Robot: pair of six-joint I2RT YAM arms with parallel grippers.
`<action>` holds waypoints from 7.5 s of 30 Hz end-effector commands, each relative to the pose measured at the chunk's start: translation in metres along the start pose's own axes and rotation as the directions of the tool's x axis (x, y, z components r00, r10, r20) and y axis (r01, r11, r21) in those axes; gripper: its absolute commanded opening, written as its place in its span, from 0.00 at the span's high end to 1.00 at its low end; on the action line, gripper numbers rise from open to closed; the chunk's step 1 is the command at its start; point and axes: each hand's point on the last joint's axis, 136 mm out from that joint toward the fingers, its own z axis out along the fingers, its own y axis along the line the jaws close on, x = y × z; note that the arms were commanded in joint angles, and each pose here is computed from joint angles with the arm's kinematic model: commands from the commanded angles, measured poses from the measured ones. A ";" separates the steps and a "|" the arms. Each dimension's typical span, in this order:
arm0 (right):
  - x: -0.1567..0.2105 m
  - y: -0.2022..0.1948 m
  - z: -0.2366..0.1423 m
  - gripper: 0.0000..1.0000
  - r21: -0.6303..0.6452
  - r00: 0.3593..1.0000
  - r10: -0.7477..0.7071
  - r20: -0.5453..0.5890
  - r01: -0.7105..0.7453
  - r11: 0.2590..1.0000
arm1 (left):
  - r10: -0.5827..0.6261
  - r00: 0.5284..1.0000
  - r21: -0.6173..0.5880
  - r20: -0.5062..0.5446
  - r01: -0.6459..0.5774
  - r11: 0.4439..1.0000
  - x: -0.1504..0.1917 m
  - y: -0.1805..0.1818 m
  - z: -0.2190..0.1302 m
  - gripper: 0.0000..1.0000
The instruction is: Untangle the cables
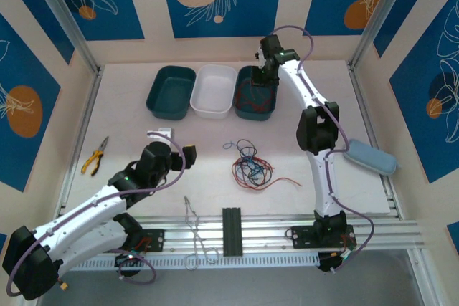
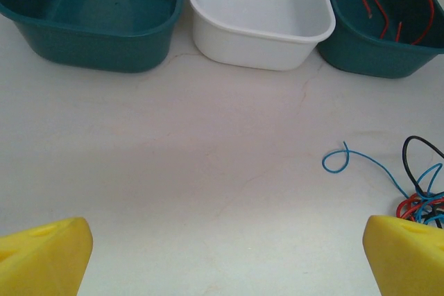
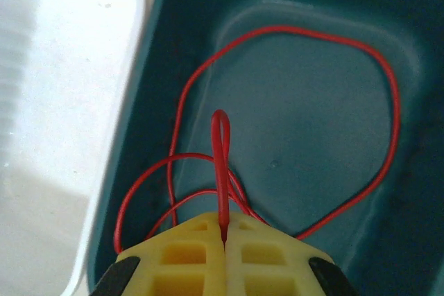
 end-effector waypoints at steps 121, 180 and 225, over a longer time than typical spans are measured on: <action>0.296 0.025 -0.117 1.00 0.104 0.967 0.244 -0.074 -0.236 0.966 | 0.059 0.901 0.306 -0.429 0.083 0.948 0.088 -0.137 0.105 0.78; -0.015 0.062 -0.319 1.00 -0.153 0.832 0.046 0.553 0.048 0.987 | -0.124 0.959 0.125 -0.256 0.160 0.979 0.033 -0.033 0.044 0.00; 0.005 -0.021 -0.033 1.00 -0.029 0.993 0.109 0.035 -0.108 0.994 | -0.107 0.976 0.045 -0.188 0.117 0.992 0.024 -0.007 0.018 0.00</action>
